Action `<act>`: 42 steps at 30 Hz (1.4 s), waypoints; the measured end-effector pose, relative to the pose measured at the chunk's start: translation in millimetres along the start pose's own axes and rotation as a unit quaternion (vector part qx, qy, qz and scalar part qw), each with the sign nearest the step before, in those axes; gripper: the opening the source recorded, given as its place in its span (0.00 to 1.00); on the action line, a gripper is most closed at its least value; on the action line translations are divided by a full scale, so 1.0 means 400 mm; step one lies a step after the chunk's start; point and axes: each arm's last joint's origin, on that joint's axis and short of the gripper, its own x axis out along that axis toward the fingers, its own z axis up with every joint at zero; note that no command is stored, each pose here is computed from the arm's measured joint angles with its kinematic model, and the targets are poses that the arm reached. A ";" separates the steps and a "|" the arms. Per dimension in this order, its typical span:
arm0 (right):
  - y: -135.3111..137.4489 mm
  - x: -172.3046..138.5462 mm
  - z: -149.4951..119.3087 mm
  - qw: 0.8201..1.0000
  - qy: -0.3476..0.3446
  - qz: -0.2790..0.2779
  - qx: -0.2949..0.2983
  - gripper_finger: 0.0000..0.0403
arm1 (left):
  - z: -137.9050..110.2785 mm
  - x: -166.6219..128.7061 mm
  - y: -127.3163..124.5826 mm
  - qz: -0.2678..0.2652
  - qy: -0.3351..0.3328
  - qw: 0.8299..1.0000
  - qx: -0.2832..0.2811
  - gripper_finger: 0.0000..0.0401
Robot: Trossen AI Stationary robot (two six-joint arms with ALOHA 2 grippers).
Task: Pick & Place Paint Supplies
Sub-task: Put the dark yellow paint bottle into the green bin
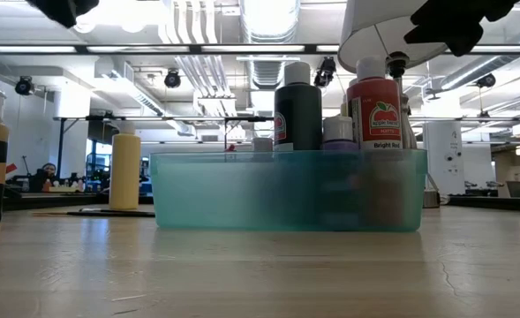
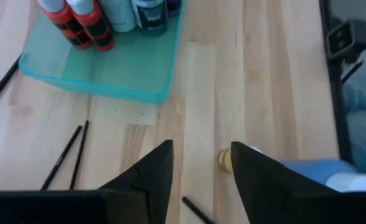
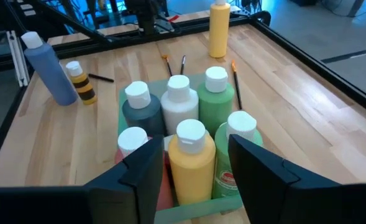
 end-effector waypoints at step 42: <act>-0.006 0.010 -0.025 0.999 0.011 -0.009 -0.037 0.43 | 0.247 0.012 -0.050 0.097 0.107 0.944 -0.298 0.54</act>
